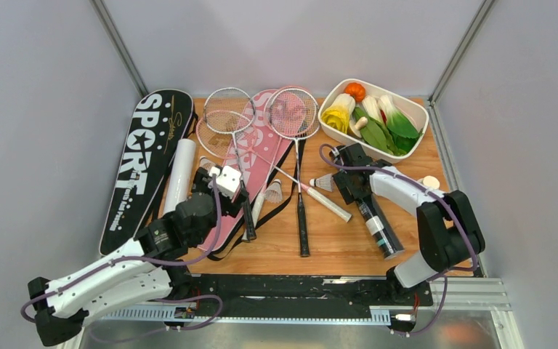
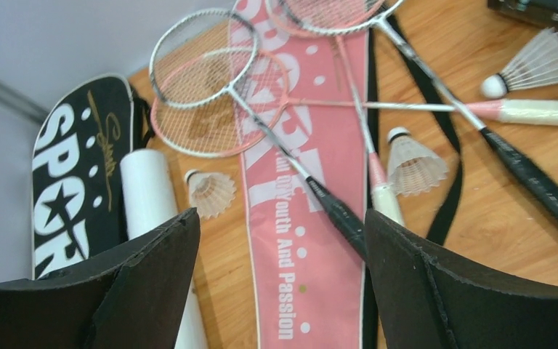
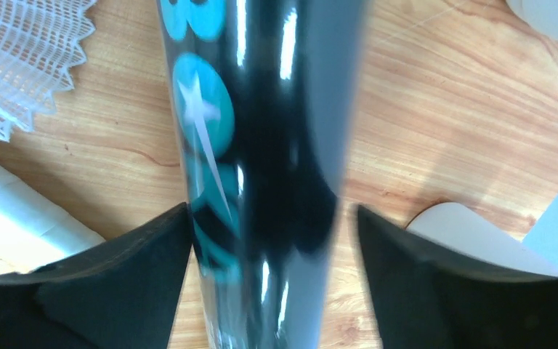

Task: Pack up the badminton gear
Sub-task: Place the shuttle tube at the center of the board, then open the lid of the shuttle tube.

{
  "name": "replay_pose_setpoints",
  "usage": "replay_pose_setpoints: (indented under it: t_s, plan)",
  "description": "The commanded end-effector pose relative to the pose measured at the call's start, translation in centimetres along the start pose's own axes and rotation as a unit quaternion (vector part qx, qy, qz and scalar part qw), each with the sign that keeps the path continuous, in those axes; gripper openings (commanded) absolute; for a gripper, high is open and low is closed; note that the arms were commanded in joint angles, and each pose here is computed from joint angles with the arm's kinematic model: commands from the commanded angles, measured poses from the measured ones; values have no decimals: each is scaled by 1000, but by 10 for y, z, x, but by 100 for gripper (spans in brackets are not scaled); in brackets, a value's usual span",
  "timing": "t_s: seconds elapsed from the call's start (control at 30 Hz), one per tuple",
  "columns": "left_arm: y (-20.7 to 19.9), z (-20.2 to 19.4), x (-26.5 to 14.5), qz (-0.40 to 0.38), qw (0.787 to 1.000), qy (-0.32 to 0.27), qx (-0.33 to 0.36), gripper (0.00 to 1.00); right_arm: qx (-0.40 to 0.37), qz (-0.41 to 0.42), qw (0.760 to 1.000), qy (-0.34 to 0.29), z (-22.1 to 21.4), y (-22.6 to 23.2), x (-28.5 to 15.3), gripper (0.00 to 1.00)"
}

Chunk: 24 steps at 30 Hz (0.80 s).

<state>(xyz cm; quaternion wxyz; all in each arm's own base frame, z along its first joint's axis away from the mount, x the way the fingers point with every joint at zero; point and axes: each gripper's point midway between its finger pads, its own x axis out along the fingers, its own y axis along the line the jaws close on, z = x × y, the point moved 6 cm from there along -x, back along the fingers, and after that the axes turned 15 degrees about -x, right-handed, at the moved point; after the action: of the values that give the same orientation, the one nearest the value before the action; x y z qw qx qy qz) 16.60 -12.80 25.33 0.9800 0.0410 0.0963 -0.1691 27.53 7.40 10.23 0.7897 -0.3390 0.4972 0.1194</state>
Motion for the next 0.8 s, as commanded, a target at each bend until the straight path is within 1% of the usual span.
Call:
replay_pose_setpoints:
  t_s: [0.0,0.1,0.13,0.23,0.3,0.33,0.37,0.4,0.47,0.5,0.6,0.67,0.77]
  plan:
    - [18,4,14,37,997,38,-56,89,15,-21,999,-40,20,-15,-22,91]
    - [42,-3,25,66,989,84,-106,88,19,-21,997,-78,34,-20,-45,94]
    - [58,-5,27,95,984,92,-118,88,21,-18,995,-94,40,-20,-54,94]
    - [88,-12,37,167,971,116,-124,88,45,9,986,-159,57,-18,-82,94]
    - [106,-22,45,210,960,135,-123,88,72,5,977,-199,66,-20,-98,94]
    - [119,-25,47,235,954,139,-126,88,83,1,973,-215,70,-22,-105,94]
    - [124,-33,53,245,948,158,-124,89,98,0,969,-225,73,-23,-111,95]
    - [134,-36,54,260,943,166,-128,89,107,2,967,-232,75,-23,-115,95]
    - [144,-53,63,269,931,211,-130,89,116,5,964,-240,78,-22,-119,96]
    - [145,-56,66,264,929,223,-133,89,121,7,962,-244,79,-21,-121,96]
    - [156,-75,72,268,913,274,-142,89,131,25,957,-256,83,-19,-127,96]
    - [163,-83,76,267,906,290,-151,89,134,39,954,-265,84,-17,-131,97]
    - [167,-92,87,240,905,310,-164,89,134,67,945,-290,86,-13,-144,97]
